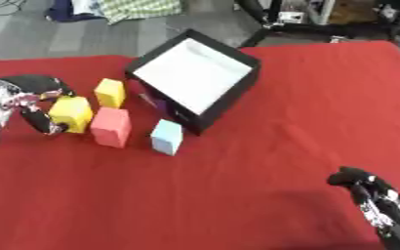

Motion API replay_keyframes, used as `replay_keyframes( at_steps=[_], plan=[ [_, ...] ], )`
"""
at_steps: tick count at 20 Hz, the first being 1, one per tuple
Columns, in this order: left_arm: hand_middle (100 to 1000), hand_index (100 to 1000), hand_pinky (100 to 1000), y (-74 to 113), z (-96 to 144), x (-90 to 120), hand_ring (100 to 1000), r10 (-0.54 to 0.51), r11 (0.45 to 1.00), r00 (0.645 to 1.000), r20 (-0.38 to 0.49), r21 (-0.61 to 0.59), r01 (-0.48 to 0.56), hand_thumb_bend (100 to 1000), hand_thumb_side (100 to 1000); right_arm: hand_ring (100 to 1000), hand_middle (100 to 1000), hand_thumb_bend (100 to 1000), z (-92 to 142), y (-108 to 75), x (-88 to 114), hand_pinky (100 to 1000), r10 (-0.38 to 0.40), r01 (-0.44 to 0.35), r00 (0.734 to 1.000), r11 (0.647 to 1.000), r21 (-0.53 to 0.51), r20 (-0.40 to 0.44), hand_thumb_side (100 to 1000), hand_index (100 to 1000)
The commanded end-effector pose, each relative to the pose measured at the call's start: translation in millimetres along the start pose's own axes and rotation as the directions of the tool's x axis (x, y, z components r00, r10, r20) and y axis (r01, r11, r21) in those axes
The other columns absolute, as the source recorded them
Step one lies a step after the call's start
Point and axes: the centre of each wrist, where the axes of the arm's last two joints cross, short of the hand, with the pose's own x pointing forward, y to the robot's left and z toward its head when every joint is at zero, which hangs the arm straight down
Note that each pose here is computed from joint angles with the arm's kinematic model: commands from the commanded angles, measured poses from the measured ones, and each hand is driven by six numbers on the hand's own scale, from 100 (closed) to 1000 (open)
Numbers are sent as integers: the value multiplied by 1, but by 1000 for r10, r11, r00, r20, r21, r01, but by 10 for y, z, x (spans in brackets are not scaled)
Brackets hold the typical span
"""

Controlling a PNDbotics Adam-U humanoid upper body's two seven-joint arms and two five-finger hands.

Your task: Pick up objects on the table and place them in the box.

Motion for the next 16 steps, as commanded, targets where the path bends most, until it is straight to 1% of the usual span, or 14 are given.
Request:
replay_keyframes(
  at_steps=[1,3,5,7,9,11,13,16],
  plan=[
    [478,673,718,459,228,-117,547,-35,991,999,-14,126,36,168,155,805,722,100,-9,-11,27,1000,1,-1,1000,1000,3,13,537,833],
    [477,672,721,729,348,-122,545,-45,977,999,-13,210,47,156,146,805,721,100,-5,-9,22,1000,1,-1,1000,1000,5,11,537,832],
    [482,679,727,1027,460,-81,549,-57,953,998,-5,298,56,167,137,804,721,100,0,-6,17,1000,-1,1,1000,1000,7,9,538,832],
    [495,694,736,1285,527,13,563,-70,930,997,18,363,59,168,132,804,721,100,2,-4,14,1000,-2,2,1000,1000,8,8,539,831],
    [506,704,740,1465,512,177,573,-86,912,995,59,407,55,160,133,804,721,100,-1,1,11,1000,-5,4,1000,1000,11,7,539,831],
    [514,713,741,1556,420,375,579,-104,908,989,102,416,53,156,132,804,721,100,-8,5,12,1000,-7,7,1000,1000,16,9,538,831],
    [522,721,742,1588,281,586,588,-127,913,982,140,402,61,161,135,804,721,100,-13,7,12,1000,-9,9,1000,1000,19,11,537,831],
    [553,748,743,1537,31,901,610,-155,925,970,185,373,77,183,140,804,721,100,-19,11,12,1000,-14,14,1000,1000,23,14,536,830]
  ],
)
